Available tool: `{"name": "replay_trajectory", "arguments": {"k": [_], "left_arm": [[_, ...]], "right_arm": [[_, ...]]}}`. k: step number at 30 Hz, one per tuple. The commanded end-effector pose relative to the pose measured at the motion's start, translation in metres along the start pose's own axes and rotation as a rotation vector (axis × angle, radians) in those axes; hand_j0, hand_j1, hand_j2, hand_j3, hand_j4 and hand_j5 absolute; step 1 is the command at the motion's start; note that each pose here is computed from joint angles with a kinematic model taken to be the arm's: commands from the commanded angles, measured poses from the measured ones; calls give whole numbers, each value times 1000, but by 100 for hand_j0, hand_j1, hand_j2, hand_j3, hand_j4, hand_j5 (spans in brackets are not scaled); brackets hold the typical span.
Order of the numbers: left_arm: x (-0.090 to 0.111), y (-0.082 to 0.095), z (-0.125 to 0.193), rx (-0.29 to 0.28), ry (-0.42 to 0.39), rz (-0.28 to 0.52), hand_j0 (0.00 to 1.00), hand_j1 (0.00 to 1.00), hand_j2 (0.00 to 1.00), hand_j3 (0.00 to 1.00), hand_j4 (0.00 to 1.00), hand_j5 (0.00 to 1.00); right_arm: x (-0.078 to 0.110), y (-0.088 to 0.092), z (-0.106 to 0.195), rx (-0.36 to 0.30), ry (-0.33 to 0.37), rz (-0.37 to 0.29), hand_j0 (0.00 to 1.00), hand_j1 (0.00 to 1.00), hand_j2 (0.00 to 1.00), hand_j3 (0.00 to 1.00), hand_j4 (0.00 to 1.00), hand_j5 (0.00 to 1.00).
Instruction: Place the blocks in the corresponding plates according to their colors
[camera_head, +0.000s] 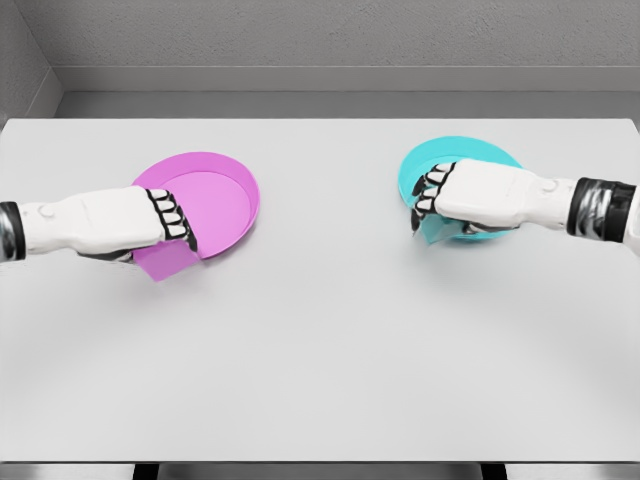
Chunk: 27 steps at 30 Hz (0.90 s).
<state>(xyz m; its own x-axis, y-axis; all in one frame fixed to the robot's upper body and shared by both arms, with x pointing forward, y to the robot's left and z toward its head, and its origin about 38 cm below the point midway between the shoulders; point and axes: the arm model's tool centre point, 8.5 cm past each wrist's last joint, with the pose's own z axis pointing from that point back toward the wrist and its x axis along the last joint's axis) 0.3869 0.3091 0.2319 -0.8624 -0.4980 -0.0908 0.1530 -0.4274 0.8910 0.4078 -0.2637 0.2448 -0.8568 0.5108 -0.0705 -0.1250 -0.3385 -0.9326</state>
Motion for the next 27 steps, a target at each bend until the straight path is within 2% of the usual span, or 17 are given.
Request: {"name": "replay_trajectory", "arguments": {"k": [1,3,6,7,9,13,16,17,19,20,21,22,26,27], "left_arm": [[-18,-7,6,-4,52,40,51,51,51,51,51,51],[-28,-1,9,6,78,35,51,51,51,51,51,51],[-44,5,-3,36,102,59,51,51,51,51,51,51],[-57,4,-9,43,128,83,51,51,51,51,51,51],[-70,1,-18,38,153,119,51,51,51,51,51,51],[-67,-1,-40,51,129,145,51,51,51,51,51,51],[-63,-3,-53,55,110,157,55,55,55,55,55,55],[-64,-4,-53,53,112,161,61,61,61,61,61,61],[-63,-5,-56,57,108,165,88,88,88,88,88,88],[-64,-4,-55,60,109,167,99,99,99,99,99,99],[-64,-4,-55,61,109,168,100,100,100,100,100,100],[-64,-4,-55,62,108,169,100,100,100,100,100,100],[-65,-3,-52,75,109,178,100,100,100,100,100,100],[-65,-1,-48,98,102,205,100,100,100,100,100,100]], "right_arm": [[-16,-4,10,-35,39,-41,57,57,57,57,57,57],[-29,-1,13,-34,73,-67,57,57,57,57,57,57],[-44,2,8,-50,102,-111,58,58,58,58,58,58],[-46,2,8,-52,107,-114,71,71,71,71,71,71],[-48,0,12,-61,121,-112,100,100,100,100,100,100],[-51,-4,16,-77,132,-108,100,100,100,100,100,100],[-66,-14,39,-133,199,-113,100,100,100,100,100,100],[-74,-10,45,-135,226,-136,100,100,100,100,100,100],[-95,-7,70,-168,307,-178,100,100,100,100,100,100],[-115,6,92,-186,382,-241,100,100,100,100,100,100],[-128,23,104,-178,431,-300,100,100,100,100,100,100],[-130,30,108,-167,443,-317,100,100,100,100,100,100],[-126,36,104,-137,435,-309,100,100,100,100,100,100],[-126,36,104,-131,438,-305,100,100,100,100,100,100]]}}
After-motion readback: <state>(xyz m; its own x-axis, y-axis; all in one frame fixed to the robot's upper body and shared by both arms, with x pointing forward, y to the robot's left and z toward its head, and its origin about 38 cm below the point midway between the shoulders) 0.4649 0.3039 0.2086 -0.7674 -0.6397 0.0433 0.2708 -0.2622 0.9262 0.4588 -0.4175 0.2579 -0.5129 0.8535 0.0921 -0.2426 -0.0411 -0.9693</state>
